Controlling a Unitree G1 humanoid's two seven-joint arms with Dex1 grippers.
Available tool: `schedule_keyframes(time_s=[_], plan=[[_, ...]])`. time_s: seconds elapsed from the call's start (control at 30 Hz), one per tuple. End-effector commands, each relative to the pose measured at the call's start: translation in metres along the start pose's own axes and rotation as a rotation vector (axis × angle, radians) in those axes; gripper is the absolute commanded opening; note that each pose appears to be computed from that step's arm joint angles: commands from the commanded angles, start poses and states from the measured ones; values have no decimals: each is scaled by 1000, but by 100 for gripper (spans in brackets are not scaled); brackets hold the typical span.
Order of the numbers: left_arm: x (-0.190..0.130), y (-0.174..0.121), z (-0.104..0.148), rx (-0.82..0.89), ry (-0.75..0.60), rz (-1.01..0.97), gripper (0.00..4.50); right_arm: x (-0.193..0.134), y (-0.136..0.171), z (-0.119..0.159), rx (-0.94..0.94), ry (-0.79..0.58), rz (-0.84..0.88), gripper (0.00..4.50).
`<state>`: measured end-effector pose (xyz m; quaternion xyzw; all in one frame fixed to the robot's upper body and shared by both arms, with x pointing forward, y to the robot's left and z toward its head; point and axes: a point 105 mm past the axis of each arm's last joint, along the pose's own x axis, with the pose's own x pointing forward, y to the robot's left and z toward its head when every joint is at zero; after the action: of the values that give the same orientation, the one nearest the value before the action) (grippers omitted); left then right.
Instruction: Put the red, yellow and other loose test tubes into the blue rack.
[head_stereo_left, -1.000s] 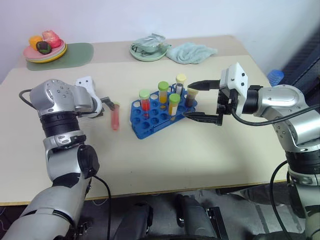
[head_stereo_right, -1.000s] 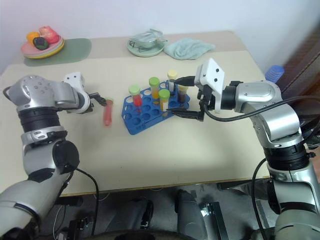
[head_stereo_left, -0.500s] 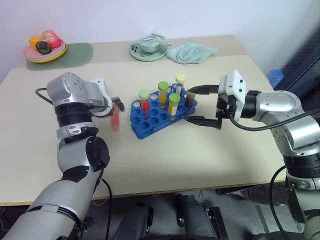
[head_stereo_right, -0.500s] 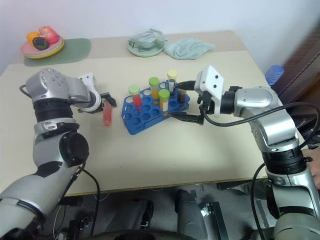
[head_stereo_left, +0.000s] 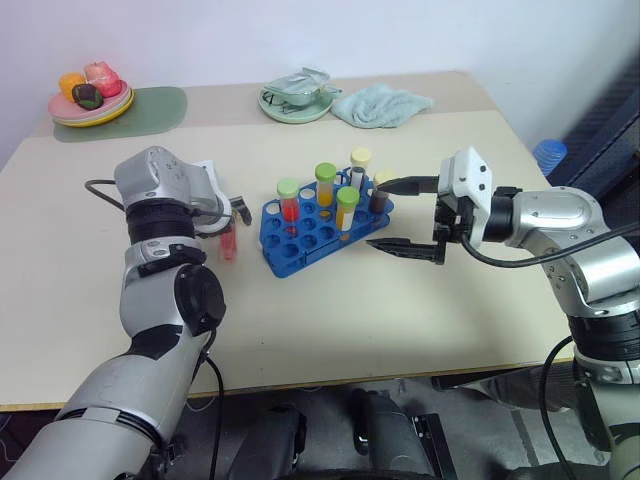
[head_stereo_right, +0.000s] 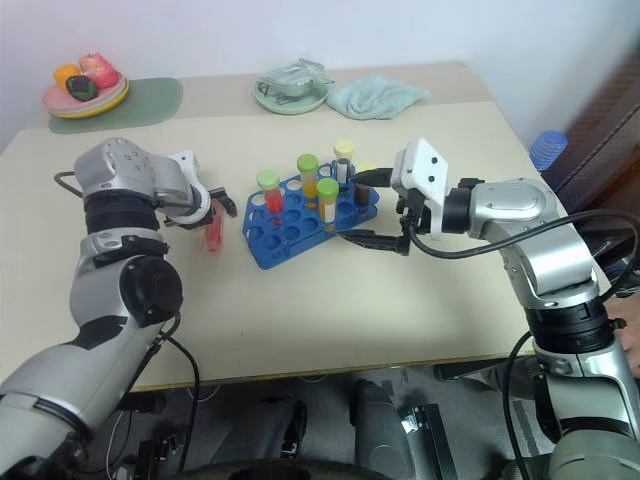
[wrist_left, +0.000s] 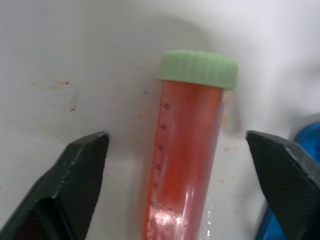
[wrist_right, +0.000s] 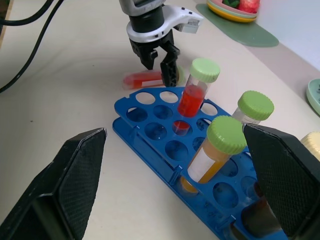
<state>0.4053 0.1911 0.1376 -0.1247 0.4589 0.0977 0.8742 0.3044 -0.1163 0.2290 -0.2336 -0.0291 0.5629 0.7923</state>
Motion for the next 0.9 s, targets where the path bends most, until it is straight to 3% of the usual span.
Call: schedule_keyframes(time_s=[0.03,0.13,0.33,0.43,0.5,0.57,0.73,0.8,0.9], plan=[[-5,2,12,-27,-51,-7,227,-6,3,16,-47,-32,2,450],[-6,5,11,-30,-51,-8,93,-4,5,18,-44,-32,7,450],[-19,18,9,-13,-115,-40,93,-2,6,19,-39,-28,12,450],[-39,23,15,55,-322,-131,93,-1,9,19,-31,-30,13,450],[-70,11,19,106,-590,-400,93,0,11,17,-20,-33,13,450],[-106,6,5,213,-746,-662,93,-1,14,16,-8,-38,11,450],[-153,16,-47,464,-825,-1006,93,1,21,11,37,-67,-4,450],[-161,17,-68,507,-797,-1179,93,3,23,9,49,-75,-9,450],[-161,8,-73,584,-846,-1289,93,3,27,8,61,-79,-29,450]])
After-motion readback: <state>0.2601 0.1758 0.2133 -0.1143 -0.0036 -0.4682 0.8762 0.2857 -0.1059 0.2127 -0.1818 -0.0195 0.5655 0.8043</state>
